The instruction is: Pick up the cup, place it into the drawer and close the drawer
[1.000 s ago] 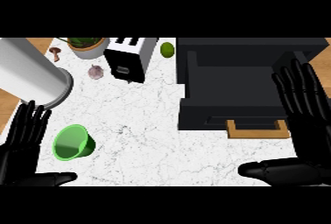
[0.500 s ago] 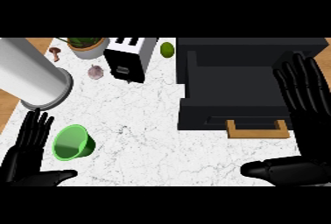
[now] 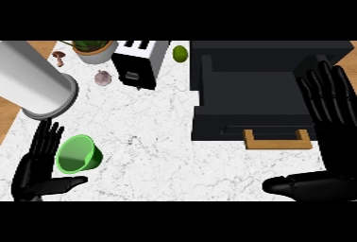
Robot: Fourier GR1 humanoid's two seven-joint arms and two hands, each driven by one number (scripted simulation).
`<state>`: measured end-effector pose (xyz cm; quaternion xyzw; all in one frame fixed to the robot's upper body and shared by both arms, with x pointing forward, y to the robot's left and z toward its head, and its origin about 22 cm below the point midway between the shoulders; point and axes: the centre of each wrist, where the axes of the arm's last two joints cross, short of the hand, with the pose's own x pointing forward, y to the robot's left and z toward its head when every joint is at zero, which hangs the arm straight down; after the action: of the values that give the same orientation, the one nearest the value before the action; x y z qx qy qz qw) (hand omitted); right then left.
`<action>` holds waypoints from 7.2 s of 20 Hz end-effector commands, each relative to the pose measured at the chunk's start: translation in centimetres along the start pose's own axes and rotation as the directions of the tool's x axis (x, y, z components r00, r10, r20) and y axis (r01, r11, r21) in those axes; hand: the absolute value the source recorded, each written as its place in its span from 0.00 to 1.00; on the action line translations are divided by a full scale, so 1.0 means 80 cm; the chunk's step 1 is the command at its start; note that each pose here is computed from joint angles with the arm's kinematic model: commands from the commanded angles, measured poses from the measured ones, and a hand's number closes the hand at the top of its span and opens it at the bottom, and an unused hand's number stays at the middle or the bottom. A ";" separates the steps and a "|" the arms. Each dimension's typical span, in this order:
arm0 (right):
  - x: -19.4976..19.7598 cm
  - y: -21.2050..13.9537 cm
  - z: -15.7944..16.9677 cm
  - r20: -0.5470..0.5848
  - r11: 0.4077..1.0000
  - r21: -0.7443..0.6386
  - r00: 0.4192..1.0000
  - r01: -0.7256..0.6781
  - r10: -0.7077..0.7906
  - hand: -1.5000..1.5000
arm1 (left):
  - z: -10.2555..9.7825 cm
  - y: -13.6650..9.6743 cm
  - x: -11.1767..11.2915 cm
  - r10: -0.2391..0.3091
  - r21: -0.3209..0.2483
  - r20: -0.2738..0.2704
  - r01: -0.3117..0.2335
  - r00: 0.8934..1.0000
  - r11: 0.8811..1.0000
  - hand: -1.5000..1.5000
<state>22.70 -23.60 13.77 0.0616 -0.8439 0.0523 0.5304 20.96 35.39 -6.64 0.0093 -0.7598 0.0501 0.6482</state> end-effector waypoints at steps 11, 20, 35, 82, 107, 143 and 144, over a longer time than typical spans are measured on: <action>-0.001 -0.001 -0.002 -0.018 1.000 0.009 1.000 0.002 -0.002 0.00 | 0.003 0.018 -0.064 0.004 0.026 -0.009 -0.004 1.000 1.000 0.00; 0.030 0.007 -0.018 0.001 1.000 0.013 1.000 0.007 -0.007 0.00 | 0.019 0.001 -0.077 0.006 0.020 -0.028 -0.005 1.000 1.000 0.00; 0.013 0.018 -0.003 -0.003 0.999 0.036 1.000 0.013 -0.013 0.00 | -0.005 0.017 -0.098 0.129 0.004 -0.014 -0.129 0.992 0.992 0.00; 0.002 -0.021 0.009 -0.042 1.000 0.005 0.999 0.004 -0.004 0.00 | -0.135 -0.191 0.063 0.305 -0.264 0.301 -0.228 0.903 0.937 1.00; -0.005 -0.021 0.011 -0.028 1.000 0.011 1.000 -0.006 0.007 0.00 | -0.226 -0.373 0.248 0.185 -0.311 0.326 -0.080 0.927 0.947 1.00; -0.006 -0.018 -0.025 -0.006 0.997 0.068 1.000 0.023 -0.022 0.00 | -0.275 -0.467 0.198 -0.164 -0.279 0.214 0.222 0.963 0.935 1.00; -0.006 -0.005 -0.012 0.005 0.998 0.067 1.000 0.018 -0.019 0.00 | -0.277 -0.453 0.177 -0.203 -0.275 0.202 0.255 0.958 0.927 1.00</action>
<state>23.81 -24.39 13.70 0.0818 -0.8402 0.0757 0.5306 43.26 1.66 14.17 -0.0264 -0.8099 -0.1201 0.5735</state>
